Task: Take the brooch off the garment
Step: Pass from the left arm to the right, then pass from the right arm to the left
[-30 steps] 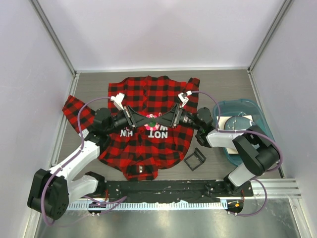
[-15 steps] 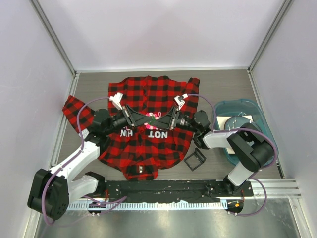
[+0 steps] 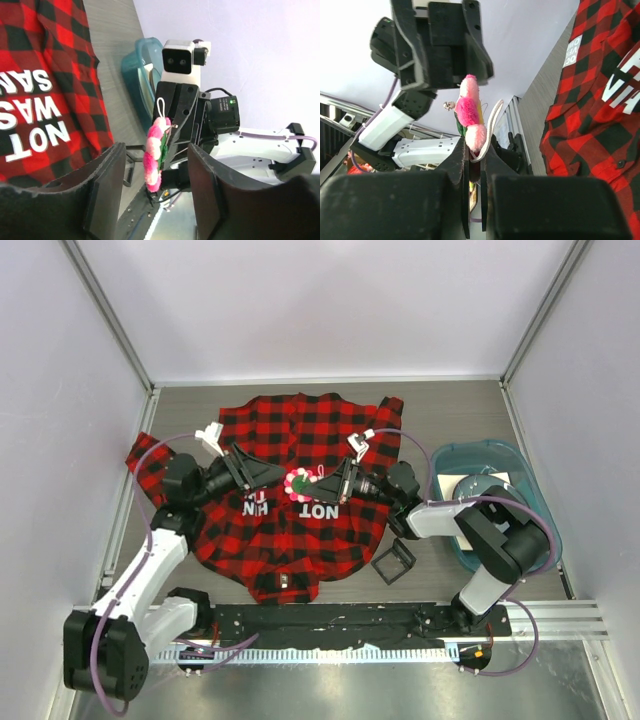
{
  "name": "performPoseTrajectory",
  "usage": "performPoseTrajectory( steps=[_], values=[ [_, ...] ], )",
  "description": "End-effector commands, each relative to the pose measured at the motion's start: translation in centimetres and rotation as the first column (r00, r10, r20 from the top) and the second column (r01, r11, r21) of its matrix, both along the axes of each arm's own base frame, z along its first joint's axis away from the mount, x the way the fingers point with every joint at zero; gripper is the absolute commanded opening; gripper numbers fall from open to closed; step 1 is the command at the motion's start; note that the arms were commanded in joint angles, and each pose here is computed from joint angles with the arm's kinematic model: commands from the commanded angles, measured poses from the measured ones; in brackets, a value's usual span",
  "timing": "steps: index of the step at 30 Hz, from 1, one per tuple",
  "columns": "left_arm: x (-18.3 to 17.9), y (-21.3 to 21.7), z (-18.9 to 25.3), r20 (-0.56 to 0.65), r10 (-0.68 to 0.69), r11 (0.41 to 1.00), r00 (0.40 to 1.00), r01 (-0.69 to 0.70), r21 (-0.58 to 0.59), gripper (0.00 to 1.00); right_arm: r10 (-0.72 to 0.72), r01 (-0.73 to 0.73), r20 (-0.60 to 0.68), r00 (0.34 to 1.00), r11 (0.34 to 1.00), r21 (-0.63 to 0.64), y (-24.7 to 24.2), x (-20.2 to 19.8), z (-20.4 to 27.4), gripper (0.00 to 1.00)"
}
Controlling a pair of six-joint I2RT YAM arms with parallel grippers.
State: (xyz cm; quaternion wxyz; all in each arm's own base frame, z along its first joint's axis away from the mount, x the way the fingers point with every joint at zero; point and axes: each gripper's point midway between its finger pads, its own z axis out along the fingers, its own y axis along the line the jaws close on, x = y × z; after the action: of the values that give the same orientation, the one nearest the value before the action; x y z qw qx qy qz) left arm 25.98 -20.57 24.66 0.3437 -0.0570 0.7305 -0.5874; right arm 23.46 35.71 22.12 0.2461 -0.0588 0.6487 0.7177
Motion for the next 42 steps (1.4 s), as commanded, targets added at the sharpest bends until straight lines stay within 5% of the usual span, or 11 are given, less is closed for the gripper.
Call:
performPoseTrajectory(
  steps=[1,6,14,18,23,27,31,42],
  values=[
    [-0.6,0.9,1.8,0.058,-0.029,0.996,0.998,0.024,0.090,0.83,-0.011,0.013,0.072,0.997,1.000,-0.025,0.0,0.5,-0.2,0.01],
    [-0.7,0.3,5.4,0.127,-0.077,0.990,0.989,0.061,0.123,0.84,-0.023,0.030,0.055,0.998,0.993,-0.113,0.4,1.5,-1.7,0.01],
    [0.4,-2.1,4.5,0.053,-0.099,0.977,0.994,0.087,0.196,0.59,-0.007,0.014,0.058,0.998,0.992,-0.129,0.7,1.5,-0.6,0.01],
    [0.8,-2.0,2.6,0.002,-0.119,0.968,0.993,0.116,0.224,0.74,0.069,-0.063,0.060,0.996,0.994,-0.092,0.9,0.5,0.2,0.01],
    [1.5,-1.1,3.0,-0.053,-0.132,0.978,0.990,0.138,0.155,0.68,0.227,-0.231,0.070,0.971,0.972,0.043,0.1,-1.8,2.2,0.01],
    [0.6,-1.3,3.3,-0.061,-0.171,0.980,0.983,0.176,0.089,0.83,0.280,-0.289,0.088,0.956,0.950,0.117,-0.5,-2.4,2.9,0.01],
    [-0.3,-1.4,3.7,-0.054,-0.193,0.981,0.980,0.193,0.002,0.81,0.274,-0.280,0.065,0.960,0.953,0.119,-0.4,-2.1,2.6,0.01],
    [0.1,-1.1,1.6,-0.131,-0.158,0.987,0.979,0.161,0.016,0.81,0.278,-0.284,0.064,0.959,0.950,0.130,-0.6,-2.2,3.6,0.01]
  ],
)
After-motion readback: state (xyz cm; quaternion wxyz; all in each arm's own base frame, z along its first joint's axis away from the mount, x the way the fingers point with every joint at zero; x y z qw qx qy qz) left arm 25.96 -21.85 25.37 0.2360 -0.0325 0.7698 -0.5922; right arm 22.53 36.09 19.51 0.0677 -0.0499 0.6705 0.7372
